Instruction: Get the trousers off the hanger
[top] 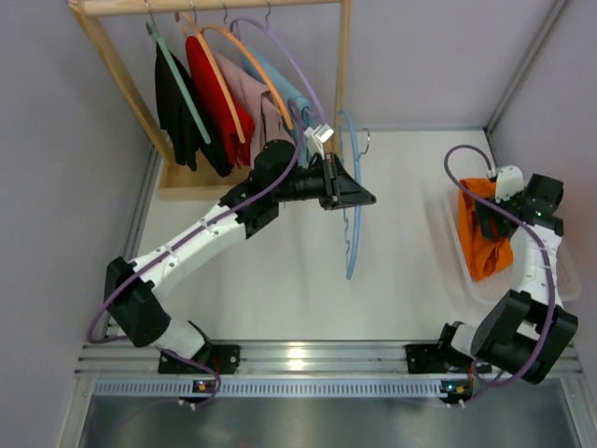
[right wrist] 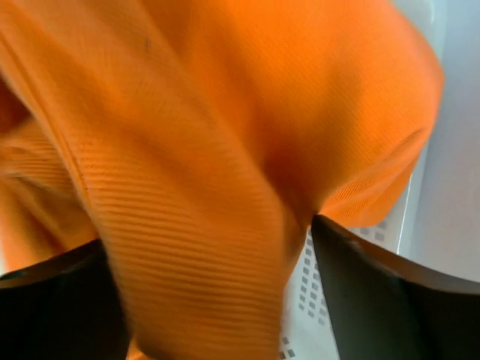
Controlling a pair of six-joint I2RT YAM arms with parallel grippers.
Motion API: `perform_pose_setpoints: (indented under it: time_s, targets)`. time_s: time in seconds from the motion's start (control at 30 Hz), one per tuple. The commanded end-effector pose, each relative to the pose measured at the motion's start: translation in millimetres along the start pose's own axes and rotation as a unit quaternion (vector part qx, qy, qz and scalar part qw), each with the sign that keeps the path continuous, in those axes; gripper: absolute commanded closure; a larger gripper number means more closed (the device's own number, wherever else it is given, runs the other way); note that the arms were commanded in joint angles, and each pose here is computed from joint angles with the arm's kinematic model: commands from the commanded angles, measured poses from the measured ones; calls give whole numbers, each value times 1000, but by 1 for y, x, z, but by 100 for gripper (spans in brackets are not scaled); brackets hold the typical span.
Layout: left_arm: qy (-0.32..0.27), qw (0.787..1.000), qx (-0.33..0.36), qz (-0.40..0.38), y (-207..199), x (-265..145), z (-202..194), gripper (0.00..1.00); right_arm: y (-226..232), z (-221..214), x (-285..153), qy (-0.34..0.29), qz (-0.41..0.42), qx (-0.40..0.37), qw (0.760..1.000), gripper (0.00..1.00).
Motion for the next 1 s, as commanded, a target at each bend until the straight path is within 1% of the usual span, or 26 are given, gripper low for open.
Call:
perform_pose_setpoints:
  time_s: [0.0, 0.03, 0.1, 0.13, 0.2, 0.23, 0.27, 0.3, 0.33, 0.37, 0.4, 0.43, 0.47, 0.5, 0.53, 0.57, 0.63, 0.67, 0.7, 0.73, 0.77, 0.8, 0.83, 0.9, 0.93, 0.97]
  targets:
    - [-22, 998, 48, -40, -26, -14, 4, 100, 0, 33, -32, -51, 56, 23, 997, 12]
    - [-24, 998, 50, -41, -27, -15, 4, 100, -2, 40, -44, -55, 62, 23, 996, 5]
    - [-27, 997, 52, -42, -29, -17, 4, 100, -5, 46, -57, -70, 65, 23, 995, 2]
    - [-29, 997, 53, -42, -30, -18, 4, 100, -8, 50, -71, -77, 64, 17, 995, 1]
    - [-30, 997, 55, -44, -32, -19, 4, 100, -10, 53, -85, -90, 75, 18, 993, 1]
    - [-31, 997, 56, -44, -32, -20, 3, 100, -15, 61, -99, -110, 70, 12, 991, 1]
    - [-33, 997, 59, -46, -34, -22, 4, 100, -11, 58, -108, -106, 91, 18, 990, 1]
    - [-36, 996, 60, -45, -35, -22, 4, 100, -11, 62, -118, -131, 116, 27, 984, 0]
    - [-43, 996, 63, -44, -36, -23, 5, 100, -13, 74, -139, -163, 119, 24, 979, 1]
    - [-47, 996, 65, -44, -37, -24, 6, 100, -10, 77, -150, -175, 140, 30, 974, 1]
    - [-51, 995, 66, -45, -39, -25, 6, 100, 2, 81, -164, -198, 189, 40, 961, 1]
    - [-55, 995, 67, -46, -39, -25, 7, 100, 6, 92, -184, -225, 203, 54, 951, 1]
    - [-58, 995, 66, -48, -40, -24, 8, 100, 14, 100, -194, -250, 239, 68, 936, 1]
    - [-59, 995, 66, -49, -40, -24, 8, 100, 18, 105, -204, -262, 255, 83, 927, 1]
    - [-61, 995, 66, -49, -41, -24, 9, 100, 23, 108, -210, -262, 278, 113, 917, 1]
    - [-66, 994, 67, -47, -42, -24, 10, 100, 30, 112, -216, -274, 310, 120, 902, 1]
    - [-71, 994, 67, -46, -42, -24, 11, 100, 41, 115, -227, -281, 336, 140, 888, 1]
    - [-74, 994, 67, -43, -41, -23, 12, 100, 44, 118, -230, -289, 337, 143, 885, 1]
    - [-74, 994, 64, -42, -40, -23, 12, 100, 56, 118, -226, -285, 355, 142, 879, 1]
    - [-73, 995, 61, -39, -38, -21, 12, 100, 62, 125, -239, -321, 347, 140, 870, 1]
    - [-73, 995, 56, -39, -38, -20, 12, 100, 68, 126, -238, -325, 344, 146, 869, 1]
    - [-71, 996, 51, -34, -33, -18, 12, 100, 88, 121, -239, -311, 382, 165, 854, 0]
    - [-72, 996, 48, -33, -33, -17, 12, 100, 93, 128, -239, -334, 388, 155, 845, 1]
    - [-75, 996, 43, -29, -30, -14, 13, 100, 115, 128, -232, -323, 428, 157, 829, 3]
    - [-76, 996, 41, -28, -28, -12, 14, 100, 121, 130, -237, -333, 442, 162, 817, 4]
    - [-76, 996, 37, -30, -28, -11, 15, 100, 132, 132, -241, -333, 468, 151, 804, 4]
Point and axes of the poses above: each gripper's point midway between its finger pads, its own x axis out along the fingers, its own y axis along the line the jaws close on, z = x × y, the point moved 8 cm from there along -x, back along the fingers
